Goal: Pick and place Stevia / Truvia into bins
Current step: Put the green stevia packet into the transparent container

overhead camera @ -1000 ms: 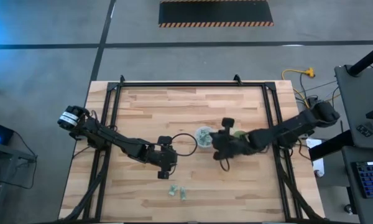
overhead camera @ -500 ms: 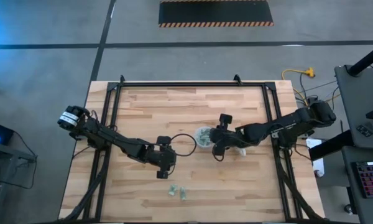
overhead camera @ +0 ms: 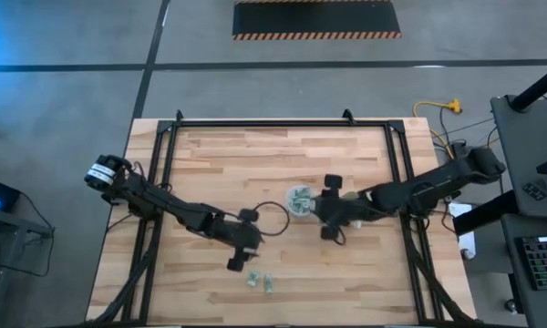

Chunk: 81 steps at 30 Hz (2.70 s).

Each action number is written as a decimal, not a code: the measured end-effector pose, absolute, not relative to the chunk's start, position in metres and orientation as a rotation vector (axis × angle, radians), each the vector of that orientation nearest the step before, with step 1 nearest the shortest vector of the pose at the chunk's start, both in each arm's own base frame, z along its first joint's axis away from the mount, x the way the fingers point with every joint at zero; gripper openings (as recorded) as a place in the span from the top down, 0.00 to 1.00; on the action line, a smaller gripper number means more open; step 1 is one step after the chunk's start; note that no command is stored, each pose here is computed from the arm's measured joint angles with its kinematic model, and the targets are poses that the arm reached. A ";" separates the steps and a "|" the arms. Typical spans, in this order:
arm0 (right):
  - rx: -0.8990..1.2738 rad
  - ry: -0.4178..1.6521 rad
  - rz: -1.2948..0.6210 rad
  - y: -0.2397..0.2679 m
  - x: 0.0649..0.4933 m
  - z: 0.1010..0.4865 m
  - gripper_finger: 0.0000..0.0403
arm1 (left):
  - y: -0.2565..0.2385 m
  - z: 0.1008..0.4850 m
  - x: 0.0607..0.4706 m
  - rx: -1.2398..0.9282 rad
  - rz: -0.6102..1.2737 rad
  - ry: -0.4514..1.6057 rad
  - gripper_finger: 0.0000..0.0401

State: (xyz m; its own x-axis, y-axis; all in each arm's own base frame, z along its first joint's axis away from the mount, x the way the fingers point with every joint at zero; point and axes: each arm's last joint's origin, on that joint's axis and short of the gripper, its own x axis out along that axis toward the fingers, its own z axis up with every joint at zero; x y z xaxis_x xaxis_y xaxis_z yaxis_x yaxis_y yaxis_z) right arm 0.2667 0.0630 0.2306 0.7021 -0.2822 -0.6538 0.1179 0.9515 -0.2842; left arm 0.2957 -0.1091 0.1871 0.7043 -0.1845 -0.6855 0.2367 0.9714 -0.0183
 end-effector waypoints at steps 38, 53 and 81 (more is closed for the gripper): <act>-0.139 0.748 0.140 0.136 0.225 0.231 0.81 | -0.139 0.118 0.343 0.071 -0.631 0.710 0.66; -0.151 0.771 0.136 0.134 0.221 0.221 0.82 | -0.134 0.118 0.346 0.134 -0.615 0.697 0.98; -0.112 0.781 0.119 0.133 0.220 0.216 0.85 | -0.136 0.141 0.319 -0.053 -0.530 0.883 0.83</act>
